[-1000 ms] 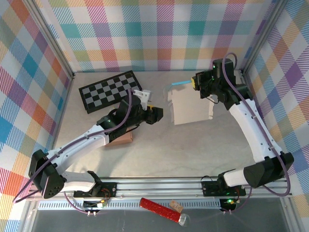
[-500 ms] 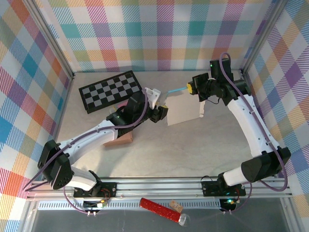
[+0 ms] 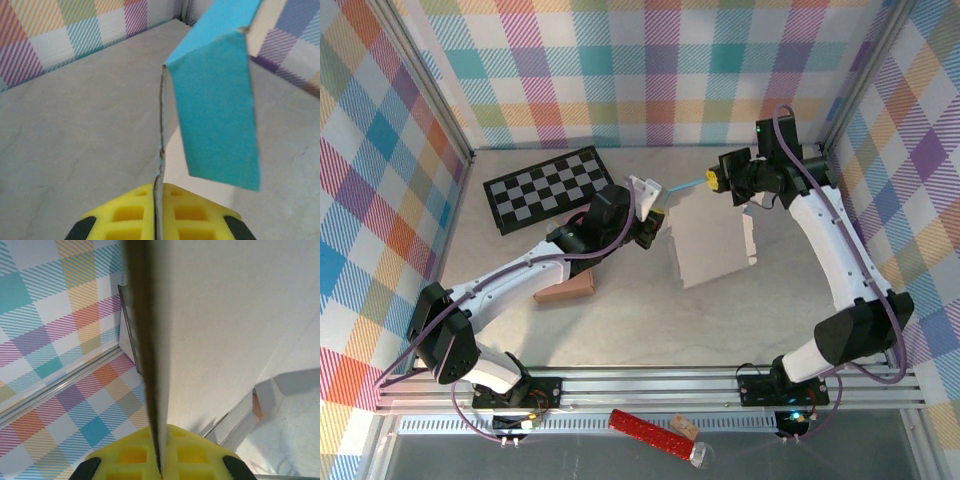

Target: Fold the paper box

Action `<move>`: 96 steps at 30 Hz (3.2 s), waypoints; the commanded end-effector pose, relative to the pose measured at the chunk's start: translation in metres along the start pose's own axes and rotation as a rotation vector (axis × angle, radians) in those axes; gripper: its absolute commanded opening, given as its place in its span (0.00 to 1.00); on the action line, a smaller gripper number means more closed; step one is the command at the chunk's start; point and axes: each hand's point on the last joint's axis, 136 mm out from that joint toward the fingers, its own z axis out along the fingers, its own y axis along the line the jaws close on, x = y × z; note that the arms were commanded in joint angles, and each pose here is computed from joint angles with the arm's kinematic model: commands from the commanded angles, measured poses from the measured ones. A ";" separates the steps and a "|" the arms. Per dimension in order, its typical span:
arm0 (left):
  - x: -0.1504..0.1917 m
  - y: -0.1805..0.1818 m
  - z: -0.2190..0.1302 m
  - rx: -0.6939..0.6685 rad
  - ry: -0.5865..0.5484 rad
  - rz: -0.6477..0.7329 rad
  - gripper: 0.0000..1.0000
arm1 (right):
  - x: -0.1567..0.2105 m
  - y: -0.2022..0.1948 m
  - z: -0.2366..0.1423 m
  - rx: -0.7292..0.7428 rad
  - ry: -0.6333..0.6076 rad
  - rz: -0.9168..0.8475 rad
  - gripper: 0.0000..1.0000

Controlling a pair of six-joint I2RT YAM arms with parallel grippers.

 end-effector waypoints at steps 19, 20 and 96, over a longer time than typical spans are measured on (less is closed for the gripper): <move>0.001 -0.012 -0.014 0.045 0.096 -0.101 0.00 | 0.000 0.021 0.016 -0.034 0.044 -0.136 0.29; 0.000 -0.013 -0.015 0.047 0.095 -0.100 0.00 | 0.000 0.020 0.017 -0.029 0.043 -0.140 0.28; 0.139 0.094 -0.076 -0.318 0.346 -0.497 0.39 | 0.002 -0.058 0.142 -0.239 0.017 -0.225 0.00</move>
